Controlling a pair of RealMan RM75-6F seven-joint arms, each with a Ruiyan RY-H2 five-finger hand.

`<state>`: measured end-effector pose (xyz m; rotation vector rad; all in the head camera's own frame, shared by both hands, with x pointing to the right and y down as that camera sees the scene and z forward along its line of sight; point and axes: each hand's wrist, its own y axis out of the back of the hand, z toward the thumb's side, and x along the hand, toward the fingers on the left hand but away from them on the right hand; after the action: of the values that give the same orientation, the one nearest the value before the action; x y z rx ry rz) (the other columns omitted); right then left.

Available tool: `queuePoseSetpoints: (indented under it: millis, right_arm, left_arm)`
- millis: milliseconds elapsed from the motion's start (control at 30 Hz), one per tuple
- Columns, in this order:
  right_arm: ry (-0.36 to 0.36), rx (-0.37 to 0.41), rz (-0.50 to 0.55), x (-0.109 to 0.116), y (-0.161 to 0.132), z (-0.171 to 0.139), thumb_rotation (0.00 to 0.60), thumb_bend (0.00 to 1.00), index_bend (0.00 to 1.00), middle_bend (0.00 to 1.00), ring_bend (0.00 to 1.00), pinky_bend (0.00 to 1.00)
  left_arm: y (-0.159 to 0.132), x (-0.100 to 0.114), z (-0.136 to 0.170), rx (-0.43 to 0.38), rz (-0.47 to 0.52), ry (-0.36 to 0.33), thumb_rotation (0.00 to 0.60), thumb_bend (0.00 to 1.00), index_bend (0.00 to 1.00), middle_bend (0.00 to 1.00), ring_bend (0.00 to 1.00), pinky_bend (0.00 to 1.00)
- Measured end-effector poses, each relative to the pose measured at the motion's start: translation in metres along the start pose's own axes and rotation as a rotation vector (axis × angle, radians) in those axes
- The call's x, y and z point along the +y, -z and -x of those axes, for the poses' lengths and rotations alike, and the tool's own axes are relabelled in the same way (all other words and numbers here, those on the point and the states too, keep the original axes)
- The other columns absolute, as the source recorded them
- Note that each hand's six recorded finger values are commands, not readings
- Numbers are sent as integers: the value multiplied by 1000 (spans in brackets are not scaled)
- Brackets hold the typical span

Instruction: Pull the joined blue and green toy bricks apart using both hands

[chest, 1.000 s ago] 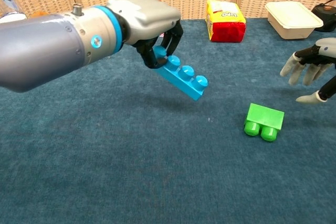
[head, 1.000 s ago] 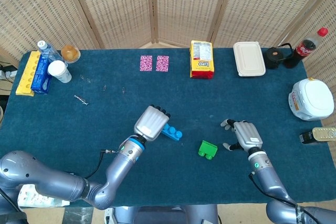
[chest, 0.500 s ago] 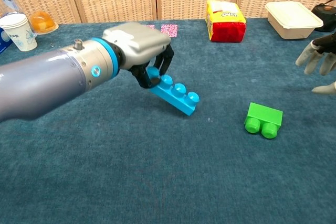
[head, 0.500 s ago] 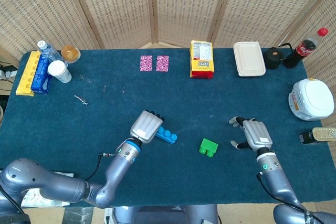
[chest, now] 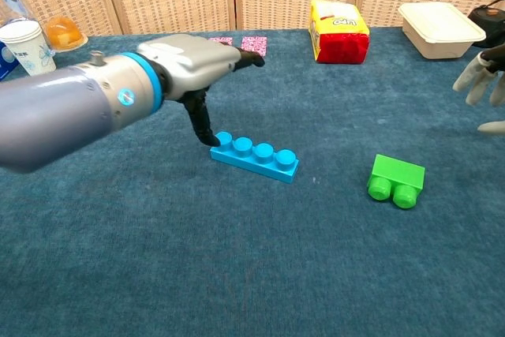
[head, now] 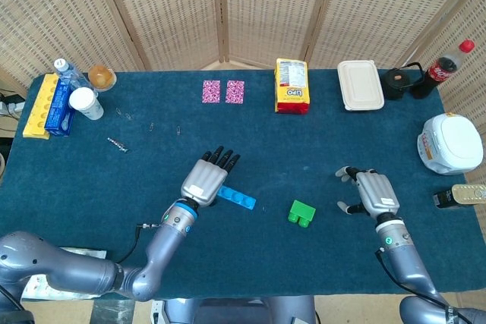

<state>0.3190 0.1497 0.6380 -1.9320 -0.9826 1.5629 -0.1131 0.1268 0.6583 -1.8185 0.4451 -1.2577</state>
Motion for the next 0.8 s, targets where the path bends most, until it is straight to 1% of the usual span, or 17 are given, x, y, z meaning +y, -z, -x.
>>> queuePoseSetpoints:
  millis: [100, 400, 533, 600, 800]
  right_arm:
    - [13, 0, 8, 2, 2, -1, 600, 282, 297, 365, 393, 266]
    - [67, 15, -6, 5, 8, -7, 600, 282, 297, 379, 397, 269]
    - [83, 18, -33, 5, 11, -11, 600, 283, 297, 381, 401, 270]
    - [106, 13, -53, 7, 14, -15, 600, 282, 297, 381, 401, 270]
    - [138, -22, -101, 7, 24, -28, 600, 282, 306, 381, 401, 269]
  left_arm:
    - [14, 4, 15, 24, 35, -5, 600, 167, 0, 96, 24, 198]
    - [88, 8, 79, 170, 90, -61, 600, 166, 0, 97, 24, 198]
    - [117, 2, 110, 220, 107, -68, 600, 166, 0, 97, 24, 198]
    - [129, -1, 126, 240, 115, -83, 600, 166, 0, 97, 24, 199]
    - [164, -13, 175, 320, 156, -112, 600, 166, 0, 97, 23, 198]
